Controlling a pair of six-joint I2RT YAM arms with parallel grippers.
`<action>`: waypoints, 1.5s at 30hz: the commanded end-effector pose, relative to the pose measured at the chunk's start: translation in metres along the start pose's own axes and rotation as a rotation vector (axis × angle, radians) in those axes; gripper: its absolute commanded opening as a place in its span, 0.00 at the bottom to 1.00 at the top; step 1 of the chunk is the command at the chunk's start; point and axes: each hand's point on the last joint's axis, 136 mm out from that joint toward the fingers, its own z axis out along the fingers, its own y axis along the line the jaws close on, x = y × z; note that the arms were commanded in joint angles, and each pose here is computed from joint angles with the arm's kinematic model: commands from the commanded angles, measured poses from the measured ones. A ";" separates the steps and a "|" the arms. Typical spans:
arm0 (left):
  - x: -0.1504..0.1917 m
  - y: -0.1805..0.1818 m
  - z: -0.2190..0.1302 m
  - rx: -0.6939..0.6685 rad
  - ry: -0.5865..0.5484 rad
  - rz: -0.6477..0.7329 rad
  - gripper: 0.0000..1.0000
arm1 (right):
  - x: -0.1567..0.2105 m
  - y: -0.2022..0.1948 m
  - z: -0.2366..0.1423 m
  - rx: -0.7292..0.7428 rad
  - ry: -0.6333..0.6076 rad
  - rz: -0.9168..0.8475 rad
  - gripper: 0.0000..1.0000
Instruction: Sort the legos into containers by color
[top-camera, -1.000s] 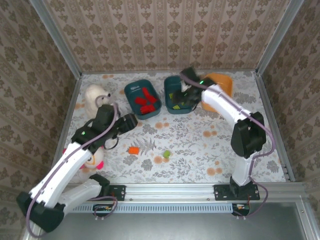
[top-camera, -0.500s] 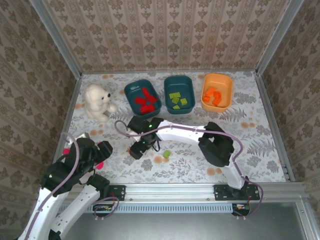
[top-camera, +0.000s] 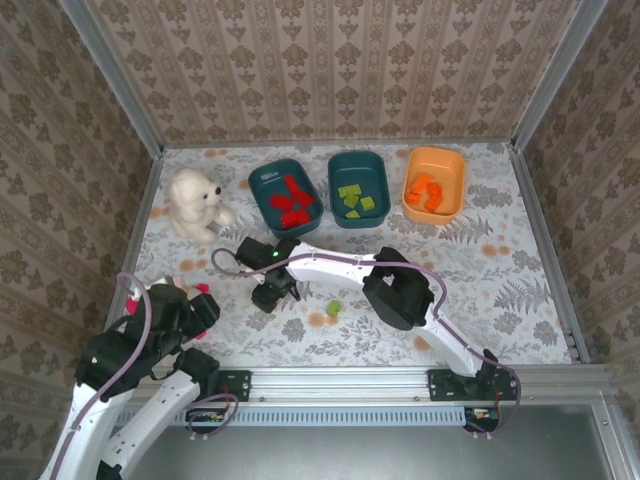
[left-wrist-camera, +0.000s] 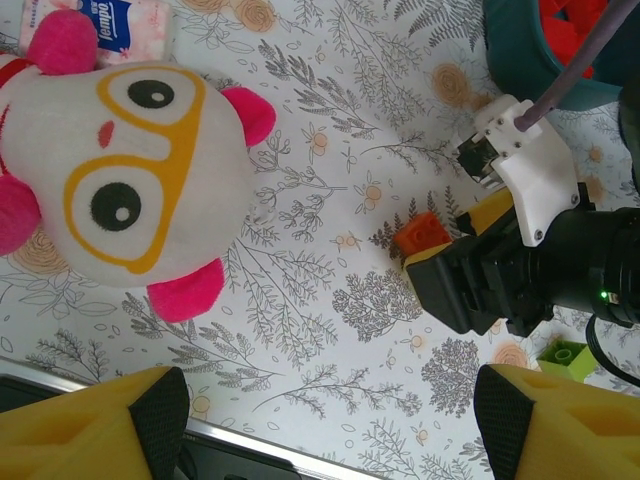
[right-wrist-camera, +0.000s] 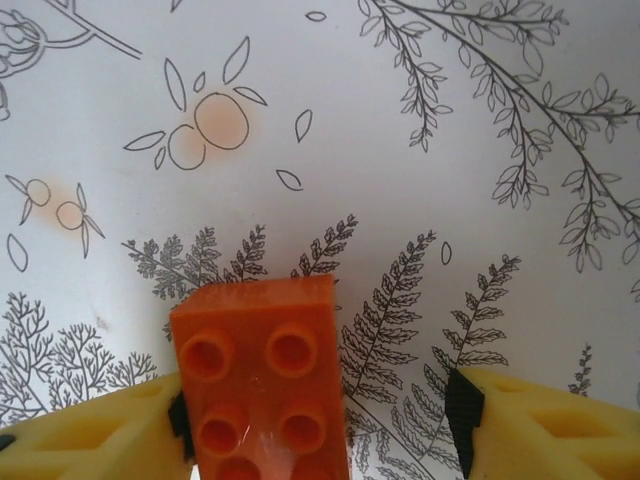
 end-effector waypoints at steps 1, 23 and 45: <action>-0.003 0.005 -0.007 -0.010 -0.019 0.003 0.78 | 0.012 0.004 0.008 0.038 0.055 -0.022 0.60; -0.013 -0.094 0.035 0.290 0.045 0.086 0.81 | 0.001 -0.159 -0.149 0.162 -0.203 0.448 0.28; -0.054 -0.283 0.116 0.544 0.120 0.270 0.84 | 0.159 -0.519 -0.160 0.493 -0.194 1.283 0.24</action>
